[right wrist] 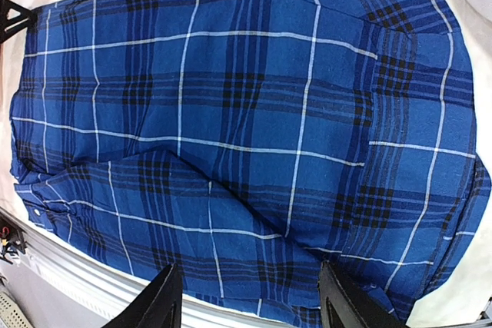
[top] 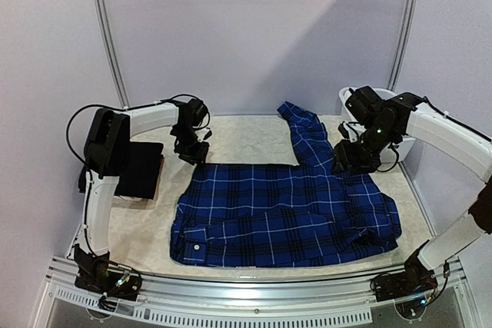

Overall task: Fold and stack the mixed laundry pile
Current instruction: Pick up the 1/3-folded shirt from the center of the board.

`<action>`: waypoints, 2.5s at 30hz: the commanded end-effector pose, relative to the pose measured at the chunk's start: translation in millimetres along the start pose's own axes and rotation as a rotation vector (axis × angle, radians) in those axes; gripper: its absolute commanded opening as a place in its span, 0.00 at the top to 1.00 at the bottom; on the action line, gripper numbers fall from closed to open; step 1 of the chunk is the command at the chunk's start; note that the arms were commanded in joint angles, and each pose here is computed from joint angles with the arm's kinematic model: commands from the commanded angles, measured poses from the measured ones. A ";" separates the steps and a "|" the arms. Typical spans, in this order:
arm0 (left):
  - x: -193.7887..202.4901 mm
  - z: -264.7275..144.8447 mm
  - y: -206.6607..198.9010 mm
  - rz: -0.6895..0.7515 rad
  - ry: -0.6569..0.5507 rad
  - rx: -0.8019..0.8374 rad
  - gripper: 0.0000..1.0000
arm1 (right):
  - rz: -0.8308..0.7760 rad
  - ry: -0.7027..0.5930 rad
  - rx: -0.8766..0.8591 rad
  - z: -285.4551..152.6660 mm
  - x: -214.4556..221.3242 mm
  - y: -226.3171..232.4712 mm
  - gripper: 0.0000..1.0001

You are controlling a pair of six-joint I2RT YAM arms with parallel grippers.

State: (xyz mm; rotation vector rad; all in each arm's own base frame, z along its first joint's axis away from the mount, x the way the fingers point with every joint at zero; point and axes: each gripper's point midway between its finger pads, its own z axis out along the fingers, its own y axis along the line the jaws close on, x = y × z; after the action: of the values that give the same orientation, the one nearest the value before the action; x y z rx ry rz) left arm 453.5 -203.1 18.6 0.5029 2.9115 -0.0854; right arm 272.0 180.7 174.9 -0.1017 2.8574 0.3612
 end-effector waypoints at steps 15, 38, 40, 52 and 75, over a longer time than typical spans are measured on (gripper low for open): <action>15.9 16.3 11.6 -0.031 0.054 0.023 1.00 | -0.007 0.000 -0.015 8.7 -27.8 8.2 0.39; 66.7 -33.3 41.5 -0.045 0.040 -0.129 1.00 | 0.017 -0.020 -0.006 91.5 -163.4 -37.0 0.27; 65.0 -33.0 40.9 -0.049 0.044 -0.125 1.00 | 0.018 -0.001 0.021 107.3 -170.6 -53.9 0.29; 56.5 -19.9 42.3 -0.047 0.087 -0.123 1.00 | -0.091 0.093 0.102 173.4 -184.3 -105.0 0.32; 55.6 -13.0 72.0 -0.053 0.143 -0.146 1.00 | -0.104 0.133 -0.127 221.7 -179.7 -76.2 0.52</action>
State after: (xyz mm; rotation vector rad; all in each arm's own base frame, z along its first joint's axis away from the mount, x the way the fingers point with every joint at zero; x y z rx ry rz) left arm 420.5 -117.9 24.7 0.4034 3.0225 0.1570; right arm 510.9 154.8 19.4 -0.3016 2.9217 0.3907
